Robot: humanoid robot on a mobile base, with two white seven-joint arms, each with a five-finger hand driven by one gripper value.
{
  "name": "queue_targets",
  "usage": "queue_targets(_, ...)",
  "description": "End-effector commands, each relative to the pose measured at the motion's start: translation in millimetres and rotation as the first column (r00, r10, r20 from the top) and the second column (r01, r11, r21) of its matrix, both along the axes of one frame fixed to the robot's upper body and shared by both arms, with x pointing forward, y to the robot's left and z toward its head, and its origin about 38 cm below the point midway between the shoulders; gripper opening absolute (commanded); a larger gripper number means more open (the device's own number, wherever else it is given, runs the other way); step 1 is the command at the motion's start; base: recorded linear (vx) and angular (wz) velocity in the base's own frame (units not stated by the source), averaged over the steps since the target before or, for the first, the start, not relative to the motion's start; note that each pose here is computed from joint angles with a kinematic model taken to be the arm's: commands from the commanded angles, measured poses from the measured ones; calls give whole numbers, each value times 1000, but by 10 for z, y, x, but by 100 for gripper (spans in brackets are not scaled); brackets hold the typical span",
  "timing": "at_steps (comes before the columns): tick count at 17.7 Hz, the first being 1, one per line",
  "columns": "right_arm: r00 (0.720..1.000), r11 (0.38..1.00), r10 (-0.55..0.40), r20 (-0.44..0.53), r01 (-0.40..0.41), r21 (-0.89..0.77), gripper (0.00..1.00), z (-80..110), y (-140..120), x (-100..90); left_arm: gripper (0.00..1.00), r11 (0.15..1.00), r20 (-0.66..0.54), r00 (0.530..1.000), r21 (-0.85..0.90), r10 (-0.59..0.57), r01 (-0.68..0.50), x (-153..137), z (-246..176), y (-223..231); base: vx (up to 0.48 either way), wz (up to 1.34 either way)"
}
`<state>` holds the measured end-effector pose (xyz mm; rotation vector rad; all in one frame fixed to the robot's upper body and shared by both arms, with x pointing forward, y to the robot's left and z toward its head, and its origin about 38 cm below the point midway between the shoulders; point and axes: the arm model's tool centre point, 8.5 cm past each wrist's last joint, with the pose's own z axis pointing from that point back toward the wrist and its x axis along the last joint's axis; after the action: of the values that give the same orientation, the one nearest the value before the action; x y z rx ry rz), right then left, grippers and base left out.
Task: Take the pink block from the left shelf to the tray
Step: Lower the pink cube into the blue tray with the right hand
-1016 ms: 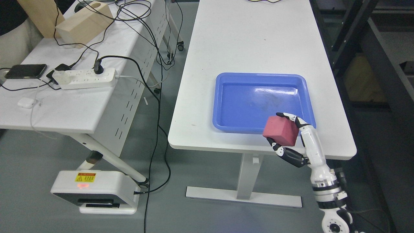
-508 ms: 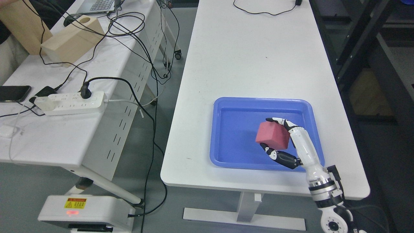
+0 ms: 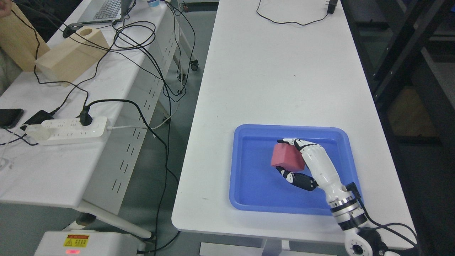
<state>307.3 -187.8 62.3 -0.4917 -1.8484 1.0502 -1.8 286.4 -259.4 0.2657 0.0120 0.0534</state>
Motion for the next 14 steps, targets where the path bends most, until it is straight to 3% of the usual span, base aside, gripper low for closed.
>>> queue_targets(1, 999, 995, -28, -32, 25, -95, 40, -93, -103, -2, 100, 1000, 47, 999, 17, -4, 4, 249, 14, 108, 120, -1)
queue_targets(14, 997, 994, -70, -40, 66, -87, 68, -105, -284, -11, 100, 1000, 47, 999, 17, -4, 4, 249, 14, 108, 57, 0)
